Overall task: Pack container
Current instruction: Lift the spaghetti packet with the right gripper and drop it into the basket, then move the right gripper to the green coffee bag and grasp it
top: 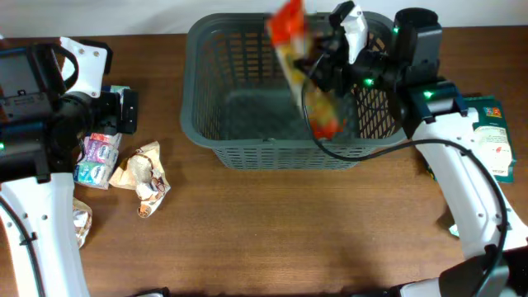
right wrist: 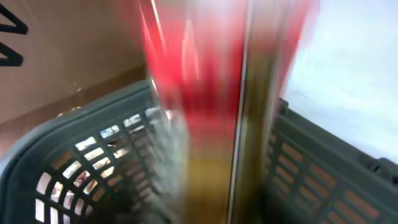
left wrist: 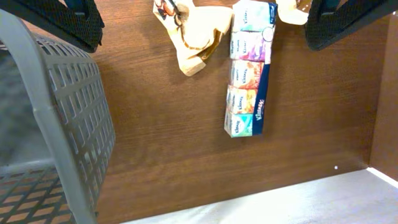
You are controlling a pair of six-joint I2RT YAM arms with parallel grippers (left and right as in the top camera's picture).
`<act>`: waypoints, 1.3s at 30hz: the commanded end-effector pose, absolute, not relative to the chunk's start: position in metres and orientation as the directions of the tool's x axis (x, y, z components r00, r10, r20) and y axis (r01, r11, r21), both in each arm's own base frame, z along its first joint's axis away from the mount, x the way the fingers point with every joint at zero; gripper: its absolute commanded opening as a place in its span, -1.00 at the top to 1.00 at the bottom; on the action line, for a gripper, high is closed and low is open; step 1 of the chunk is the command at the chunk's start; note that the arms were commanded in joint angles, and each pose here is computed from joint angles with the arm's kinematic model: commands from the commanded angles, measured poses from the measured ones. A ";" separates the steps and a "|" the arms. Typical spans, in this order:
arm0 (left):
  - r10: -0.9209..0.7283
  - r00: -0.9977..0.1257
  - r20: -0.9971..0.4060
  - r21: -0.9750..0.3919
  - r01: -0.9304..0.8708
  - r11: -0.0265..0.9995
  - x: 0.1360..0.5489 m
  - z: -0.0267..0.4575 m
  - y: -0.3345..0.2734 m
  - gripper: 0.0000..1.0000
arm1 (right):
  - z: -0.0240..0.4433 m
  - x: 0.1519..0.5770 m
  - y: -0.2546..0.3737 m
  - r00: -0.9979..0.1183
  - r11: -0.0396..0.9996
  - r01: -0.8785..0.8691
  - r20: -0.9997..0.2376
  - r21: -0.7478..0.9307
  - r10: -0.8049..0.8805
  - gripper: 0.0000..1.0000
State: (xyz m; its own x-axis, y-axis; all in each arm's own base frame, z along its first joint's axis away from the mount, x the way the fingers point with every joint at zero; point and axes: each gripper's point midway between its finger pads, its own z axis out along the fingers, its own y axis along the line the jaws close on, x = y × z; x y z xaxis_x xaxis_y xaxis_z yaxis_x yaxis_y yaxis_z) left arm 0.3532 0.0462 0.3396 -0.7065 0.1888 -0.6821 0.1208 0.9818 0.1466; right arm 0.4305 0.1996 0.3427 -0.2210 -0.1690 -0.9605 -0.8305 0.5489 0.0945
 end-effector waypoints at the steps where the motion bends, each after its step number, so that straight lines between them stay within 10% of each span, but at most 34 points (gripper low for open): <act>1: 0.199 -0.709 -0.676 0.152 0.129 0.980 0.355 0.337 0.048 -0.99 | 0.389 0.417 0.199 -0.082 0.528 -0.849 -0.985 -0.012 -0.154 -0.98; 9: 0.199 -0.709 -0.676 0.152 0.129 0.980 0.355 0.337 0.048 -0.98 | 0.454 0.422 0.154 0.048 0.697 -0.703 -0.987 -0.142 -0.153 -0.98; 15: 0.199 -0.709 -0.676 0.152 0.129 0.980 0.355 0.337 0.048 -0.99 | 0.522 0.419 -0.016 0.040 0.999 -0.011 -0.998 0.050 0.051 -0.98; 25: 0.199 -0.709 -0.676 0.152 0.129 0.980 0.355 0.337 0.048 -0.99 | 0.366 0.287 -0.230 -0.356 0.649 0.760 -0.810 0.039 0.466 -0.98; 31: 0.199 -0.709 -0.676 0.152 0.129 0.980 0.355 0.337 0.048 -0.99 | 0.278 0.240 -0.285 -0.445 0.508 0.859 -0.595 -0.070 0.670 -0.98; 39: 0.199 -0.709 -0.676 0.153 0.130 0.980 0.355 0.337 0.048 -0.98 | 0.199 0.289 -0.310 -0.862 0.885 0.409 -0.411 -0.221 0.296 -0.97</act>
State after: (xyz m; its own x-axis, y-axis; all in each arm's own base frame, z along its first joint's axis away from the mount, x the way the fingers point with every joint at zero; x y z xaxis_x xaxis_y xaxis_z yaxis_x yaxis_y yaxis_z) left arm 0.3535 0.0462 0.3389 -0.7078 0.1885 -0.6808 0.1211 0.9818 0.1461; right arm 0.2692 -0.3162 0.2190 -0.6925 0.5418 -0.4764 0.6786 0.7134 -0.1750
